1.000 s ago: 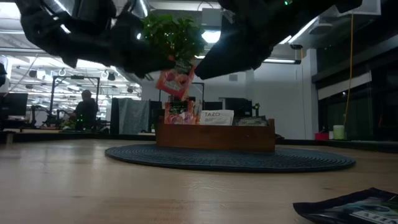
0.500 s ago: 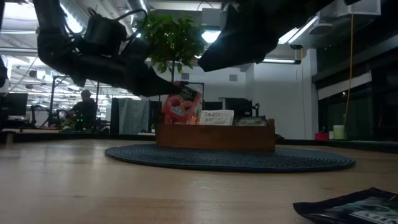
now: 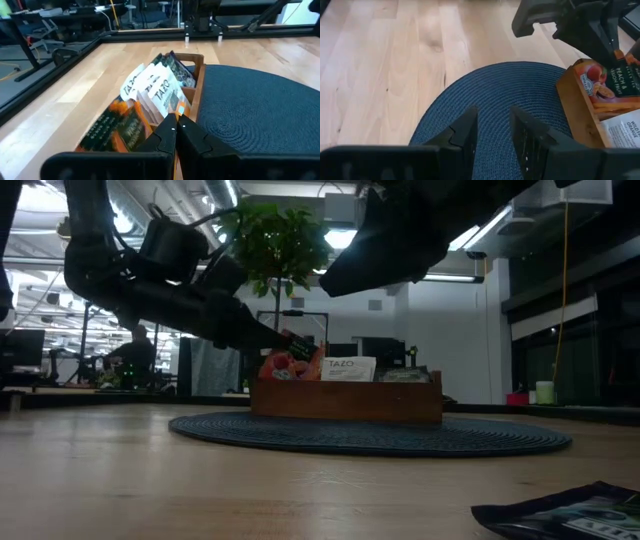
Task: Pick & Place Tea
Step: Put the orange tea bag into the left side of the wooden organizer
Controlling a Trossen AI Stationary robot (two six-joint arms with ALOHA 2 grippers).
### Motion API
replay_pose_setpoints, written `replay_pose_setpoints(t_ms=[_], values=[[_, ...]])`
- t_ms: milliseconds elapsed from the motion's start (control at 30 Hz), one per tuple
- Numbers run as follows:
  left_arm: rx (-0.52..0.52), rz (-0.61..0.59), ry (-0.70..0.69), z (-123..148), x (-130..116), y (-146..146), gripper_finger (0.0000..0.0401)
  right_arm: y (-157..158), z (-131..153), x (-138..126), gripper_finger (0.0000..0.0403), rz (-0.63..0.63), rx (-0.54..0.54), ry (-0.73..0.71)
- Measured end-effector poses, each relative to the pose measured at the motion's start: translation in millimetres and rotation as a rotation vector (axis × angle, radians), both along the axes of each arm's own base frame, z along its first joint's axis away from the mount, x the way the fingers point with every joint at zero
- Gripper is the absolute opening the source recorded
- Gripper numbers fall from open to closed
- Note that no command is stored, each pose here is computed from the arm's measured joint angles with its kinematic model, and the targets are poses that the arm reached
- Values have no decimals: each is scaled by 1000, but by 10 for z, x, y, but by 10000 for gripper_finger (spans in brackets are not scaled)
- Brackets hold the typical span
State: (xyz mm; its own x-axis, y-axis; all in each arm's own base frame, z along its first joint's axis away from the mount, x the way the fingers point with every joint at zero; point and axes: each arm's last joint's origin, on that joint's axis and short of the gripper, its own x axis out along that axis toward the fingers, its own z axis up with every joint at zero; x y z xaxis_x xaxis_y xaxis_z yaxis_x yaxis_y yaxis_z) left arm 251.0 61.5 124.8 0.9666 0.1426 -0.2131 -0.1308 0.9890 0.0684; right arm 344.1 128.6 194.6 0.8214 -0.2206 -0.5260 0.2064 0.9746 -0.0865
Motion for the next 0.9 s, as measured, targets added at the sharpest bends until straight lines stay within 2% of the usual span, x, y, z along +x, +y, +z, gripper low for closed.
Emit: replay_pose_setpoints(t_ms=[467, 900], values=[[10, 7, -35, 88, 97, 28, 2, 0, -1, 0, 116, 0, -1, 1], [-4, 30, 42, 14, 80, 31, 2, 1, 2, 1, 116, 1, 1, 0]])
